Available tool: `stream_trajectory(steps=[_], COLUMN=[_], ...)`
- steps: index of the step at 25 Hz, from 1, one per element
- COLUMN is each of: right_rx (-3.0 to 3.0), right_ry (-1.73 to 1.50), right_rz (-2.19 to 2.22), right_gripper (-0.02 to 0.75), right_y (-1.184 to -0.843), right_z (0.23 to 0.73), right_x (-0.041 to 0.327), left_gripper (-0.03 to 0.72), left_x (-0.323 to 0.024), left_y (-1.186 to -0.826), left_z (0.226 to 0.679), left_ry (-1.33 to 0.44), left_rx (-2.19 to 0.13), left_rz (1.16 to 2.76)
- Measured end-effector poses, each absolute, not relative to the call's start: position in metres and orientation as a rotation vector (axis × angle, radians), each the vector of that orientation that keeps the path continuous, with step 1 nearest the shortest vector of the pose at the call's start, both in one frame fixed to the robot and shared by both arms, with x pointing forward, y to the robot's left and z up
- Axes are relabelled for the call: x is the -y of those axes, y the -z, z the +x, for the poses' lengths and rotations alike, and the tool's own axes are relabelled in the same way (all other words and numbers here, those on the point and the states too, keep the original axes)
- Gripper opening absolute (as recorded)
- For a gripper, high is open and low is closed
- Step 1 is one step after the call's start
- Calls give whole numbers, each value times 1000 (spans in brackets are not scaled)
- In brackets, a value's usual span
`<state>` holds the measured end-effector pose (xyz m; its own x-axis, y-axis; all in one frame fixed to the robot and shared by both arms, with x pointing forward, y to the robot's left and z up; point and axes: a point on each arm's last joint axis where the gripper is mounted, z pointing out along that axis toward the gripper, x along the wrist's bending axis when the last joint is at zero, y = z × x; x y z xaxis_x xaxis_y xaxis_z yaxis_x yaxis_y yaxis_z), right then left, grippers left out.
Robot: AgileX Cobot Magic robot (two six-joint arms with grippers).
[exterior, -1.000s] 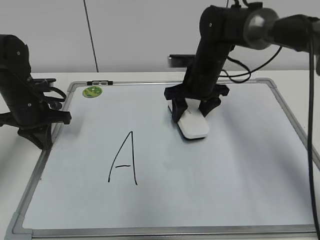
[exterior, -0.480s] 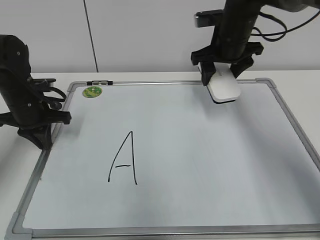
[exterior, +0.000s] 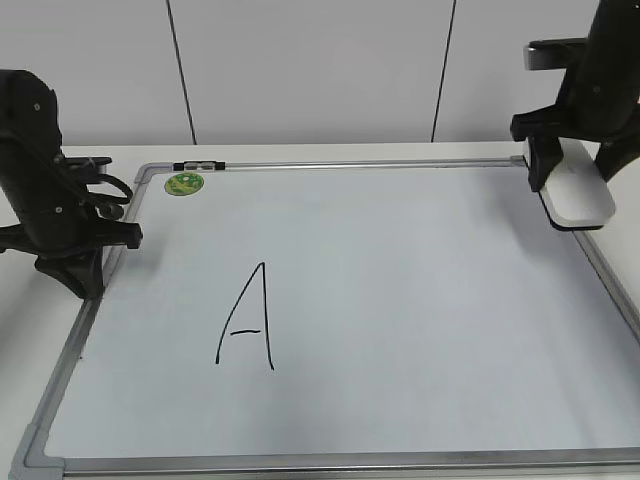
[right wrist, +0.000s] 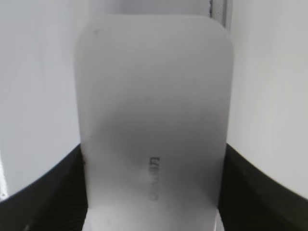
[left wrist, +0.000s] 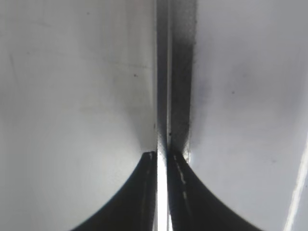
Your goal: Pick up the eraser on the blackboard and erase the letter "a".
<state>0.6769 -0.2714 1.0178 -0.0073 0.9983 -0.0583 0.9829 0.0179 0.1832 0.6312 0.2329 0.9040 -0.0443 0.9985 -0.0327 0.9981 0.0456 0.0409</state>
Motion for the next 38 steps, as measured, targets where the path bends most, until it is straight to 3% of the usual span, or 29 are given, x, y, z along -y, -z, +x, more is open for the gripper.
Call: stream_trajectory(steps=[11, 20, 38], right_rx=[-2118, -2148, -2183], right_ry=[-67, -61, -104], right_rz=[2163, 2315, 2341], right_gripper=[518, 518, 518], right_y=[-1001, -957, -948], right_z=[668, 675, 677], right_x=[302, 330, 326], left_gripper=[42, 43, 43], left_x=[-233, -233, -233], left_y=[-904, -904, -904], left_z=[631, 631, 631], left_ry=[-9, -9, -9], left_rx=[-2234, -2234, -2234], left_rz=[2134, 2134, 2134])
